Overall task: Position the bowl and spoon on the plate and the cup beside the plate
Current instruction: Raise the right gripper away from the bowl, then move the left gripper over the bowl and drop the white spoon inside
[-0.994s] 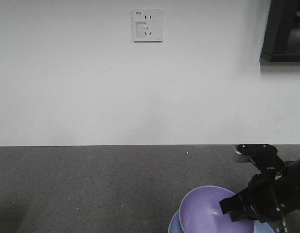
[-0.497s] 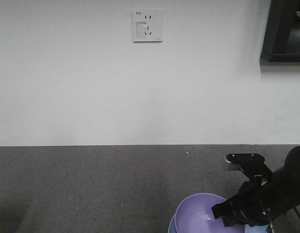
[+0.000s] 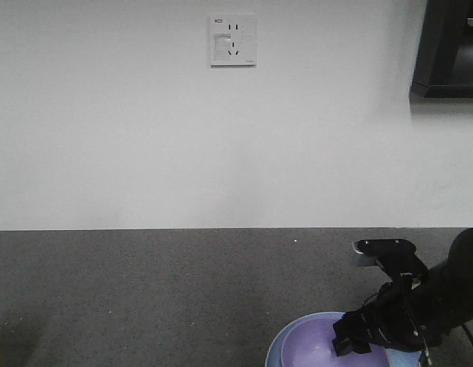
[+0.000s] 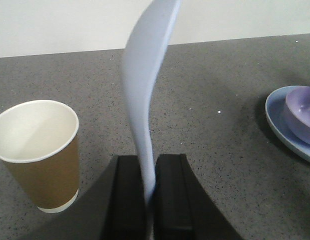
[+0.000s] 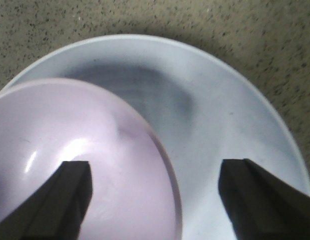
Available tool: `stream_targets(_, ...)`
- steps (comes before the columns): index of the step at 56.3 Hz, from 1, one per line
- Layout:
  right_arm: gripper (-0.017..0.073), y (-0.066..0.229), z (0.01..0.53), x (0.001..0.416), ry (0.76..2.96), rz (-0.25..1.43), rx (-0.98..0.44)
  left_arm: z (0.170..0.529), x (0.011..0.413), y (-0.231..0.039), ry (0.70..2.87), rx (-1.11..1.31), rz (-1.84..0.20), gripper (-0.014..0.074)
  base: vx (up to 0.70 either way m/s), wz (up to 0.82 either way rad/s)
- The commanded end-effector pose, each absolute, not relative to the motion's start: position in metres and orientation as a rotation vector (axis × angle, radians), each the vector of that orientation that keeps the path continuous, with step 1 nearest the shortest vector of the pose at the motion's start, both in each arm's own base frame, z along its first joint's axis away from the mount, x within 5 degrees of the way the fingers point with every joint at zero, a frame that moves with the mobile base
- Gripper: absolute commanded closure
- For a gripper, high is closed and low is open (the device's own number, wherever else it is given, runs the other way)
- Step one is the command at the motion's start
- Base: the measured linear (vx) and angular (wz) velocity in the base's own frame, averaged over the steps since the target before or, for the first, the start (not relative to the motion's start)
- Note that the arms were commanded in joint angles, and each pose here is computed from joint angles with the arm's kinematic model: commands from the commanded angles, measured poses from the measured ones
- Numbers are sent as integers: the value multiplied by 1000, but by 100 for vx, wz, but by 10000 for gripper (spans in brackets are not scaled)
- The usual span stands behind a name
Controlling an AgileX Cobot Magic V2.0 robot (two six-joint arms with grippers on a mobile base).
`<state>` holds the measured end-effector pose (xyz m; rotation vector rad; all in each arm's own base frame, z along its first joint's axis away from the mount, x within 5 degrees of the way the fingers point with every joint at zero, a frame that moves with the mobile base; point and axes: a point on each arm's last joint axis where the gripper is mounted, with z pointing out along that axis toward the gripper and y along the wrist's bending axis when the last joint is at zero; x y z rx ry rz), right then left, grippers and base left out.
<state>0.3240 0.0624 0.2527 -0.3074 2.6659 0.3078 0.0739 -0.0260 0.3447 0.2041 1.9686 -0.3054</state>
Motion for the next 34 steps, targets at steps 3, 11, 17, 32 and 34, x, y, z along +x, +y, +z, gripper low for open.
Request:
stream_targets(3,-84,60,297,325,2520,244,-358,357,76,-27,1896,189,-333,594,0,0)
stream_targets(11,-59,57,340,309,2434,229,-358,357,76,-28,1901,187,-349,594,0,0)
stream_targets(17,29,55,366,286,2373,230,-364,361,76,-28,1888,219,-326,594,0,0)
stream_targets(32,574,44,408,208,2154,211,-349,399,107,-42,2023,495,-188,594,0,0)
stream_targets(34,574,42,409,199,2129,209,-344,404,116,-47,2041,537,-199,594,0,0)
